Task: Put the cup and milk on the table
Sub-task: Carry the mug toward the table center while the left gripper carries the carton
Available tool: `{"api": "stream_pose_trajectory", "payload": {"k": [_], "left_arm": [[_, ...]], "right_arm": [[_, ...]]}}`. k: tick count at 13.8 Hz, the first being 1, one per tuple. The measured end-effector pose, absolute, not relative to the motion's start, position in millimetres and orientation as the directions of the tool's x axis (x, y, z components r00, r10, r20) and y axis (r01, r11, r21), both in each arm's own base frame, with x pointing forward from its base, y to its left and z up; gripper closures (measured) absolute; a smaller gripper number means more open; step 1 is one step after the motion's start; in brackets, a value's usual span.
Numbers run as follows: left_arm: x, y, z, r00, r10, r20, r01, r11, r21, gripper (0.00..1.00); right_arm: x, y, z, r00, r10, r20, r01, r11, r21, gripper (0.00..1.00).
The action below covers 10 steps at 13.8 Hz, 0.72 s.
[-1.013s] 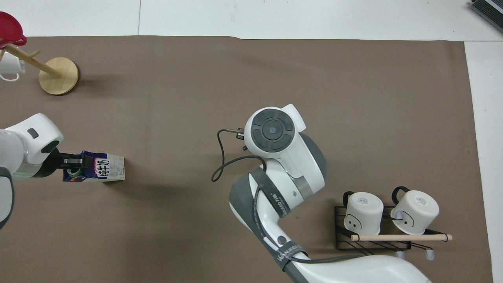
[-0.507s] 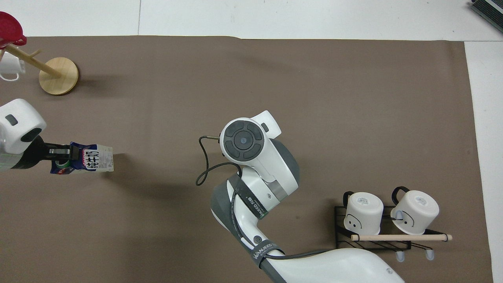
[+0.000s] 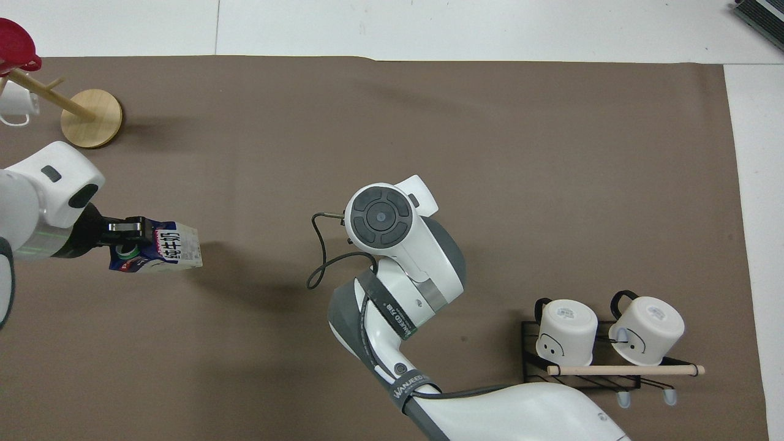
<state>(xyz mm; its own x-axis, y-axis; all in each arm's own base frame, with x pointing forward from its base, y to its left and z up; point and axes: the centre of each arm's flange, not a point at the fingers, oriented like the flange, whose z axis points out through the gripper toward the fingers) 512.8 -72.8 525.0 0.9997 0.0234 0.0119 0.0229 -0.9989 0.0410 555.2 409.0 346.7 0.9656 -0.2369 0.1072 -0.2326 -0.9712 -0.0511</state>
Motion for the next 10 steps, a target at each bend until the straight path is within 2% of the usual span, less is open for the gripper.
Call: {"api": "stream_pose_trajectory", "payload": {"k": [3,5,7,8,10], "left_arm": [[508.5,-107.1,532.9,0.999,0.042,0.02,0.041,-0.998,0.045,0.59],[505.2,-123.6,534.4,0.998,0.068,0.018,0.067,-0.996,0.054,0.59],[502.0,-136.5,534.5,0.995,0.097,0.004,0.096,-0.992,0.087,0.59],[501.2,-139.7,534.4,0.995,0.104,-0.002,0.104,-0.99,0.098,0.59],[499.7,-146.2,534.0,0.995,0.1,-0.006,0.1,-0.989,0.107,0.59]], "right_arm": [[559.8,404.7,357.2,0.962,-0.247,0.118,-0.241,-0.968,-0.064,0.52],[566.1,394.1,378.3,0.955,-0.266,0.134,-0.257,-0.963,-0.084,0.33],[574.1,373.6,405.2,0.946,-0.294,0.138,-0.283,-0.954,-0.095,0.08],[577.8,358.5,421.7,0.944,-0.3,0.134,-0.29,-0.953,-0.093,0.0],[582.9,321.2,458.2,0.949,-0.289,0.123,-0.281,-0.956,-0.081,0.0]]}}
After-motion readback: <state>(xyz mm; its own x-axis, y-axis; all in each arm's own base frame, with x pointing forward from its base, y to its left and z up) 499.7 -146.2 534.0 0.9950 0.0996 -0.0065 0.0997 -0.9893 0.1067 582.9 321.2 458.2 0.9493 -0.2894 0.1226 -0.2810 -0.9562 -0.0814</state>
